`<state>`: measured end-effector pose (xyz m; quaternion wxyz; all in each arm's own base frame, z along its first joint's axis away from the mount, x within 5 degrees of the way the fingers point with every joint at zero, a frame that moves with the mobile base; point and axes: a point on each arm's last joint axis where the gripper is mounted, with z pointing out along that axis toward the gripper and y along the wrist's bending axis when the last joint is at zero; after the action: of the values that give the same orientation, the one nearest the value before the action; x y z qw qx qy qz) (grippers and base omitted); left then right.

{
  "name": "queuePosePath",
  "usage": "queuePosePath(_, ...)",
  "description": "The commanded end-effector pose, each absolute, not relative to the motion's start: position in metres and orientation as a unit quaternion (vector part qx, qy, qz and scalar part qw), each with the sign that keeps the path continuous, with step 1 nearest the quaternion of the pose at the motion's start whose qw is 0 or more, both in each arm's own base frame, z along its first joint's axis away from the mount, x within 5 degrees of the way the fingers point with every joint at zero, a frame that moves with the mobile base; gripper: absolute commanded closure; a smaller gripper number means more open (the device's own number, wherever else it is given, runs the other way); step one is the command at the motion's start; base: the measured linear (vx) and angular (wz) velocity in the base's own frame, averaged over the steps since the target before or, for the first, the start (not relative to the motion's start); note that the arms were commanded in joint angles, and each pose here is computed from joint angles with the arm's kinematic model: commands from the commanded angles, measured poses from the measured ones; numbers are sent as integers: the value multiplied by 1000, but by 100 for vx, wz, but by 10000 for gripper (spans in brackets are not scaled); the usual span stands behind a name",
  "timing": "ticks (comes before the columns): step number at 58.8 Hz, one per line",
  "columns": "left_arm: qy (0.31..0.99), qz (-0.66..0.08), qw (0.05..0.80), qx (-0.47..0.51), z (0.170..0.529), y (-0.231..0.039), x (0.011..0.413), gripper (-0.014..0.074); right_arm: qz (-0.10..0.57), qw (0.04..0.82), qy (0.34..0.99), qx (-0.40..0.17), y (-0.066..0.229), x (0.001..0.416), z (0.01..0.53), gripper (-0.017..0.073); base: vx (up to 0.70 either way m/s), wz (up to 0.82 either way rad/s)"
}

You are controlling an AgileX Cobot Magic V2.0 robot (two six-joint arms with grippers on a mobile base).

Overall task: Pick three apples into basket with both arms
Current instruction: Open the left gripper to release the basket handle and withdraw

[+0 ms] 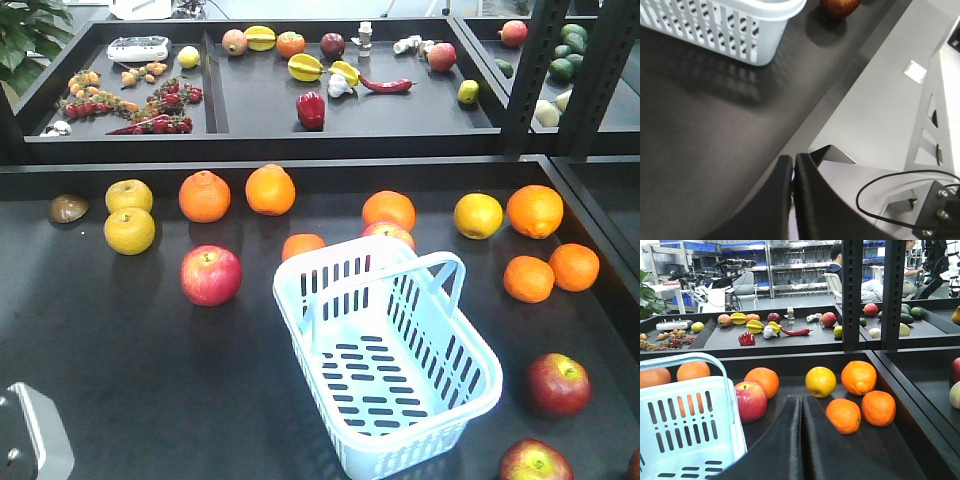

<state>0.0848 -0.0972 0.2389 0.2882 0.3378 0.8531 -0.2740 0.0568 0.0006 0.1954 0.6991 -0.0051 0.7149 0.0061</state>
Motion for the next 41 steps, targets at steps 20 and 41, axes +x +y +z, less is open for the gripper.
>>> queuePosePath(20, 838, -289, 360, 290, 254, -100, 96, 599, 3, 725, 688, -10, 1, 56, 199, 567, 0, 0)
queuePosePath(41, 838, -289, 360, 290, 254, -100, 96, 599, 190, 720, 647, 162, 0, 56, 204, 567, 0, 0)
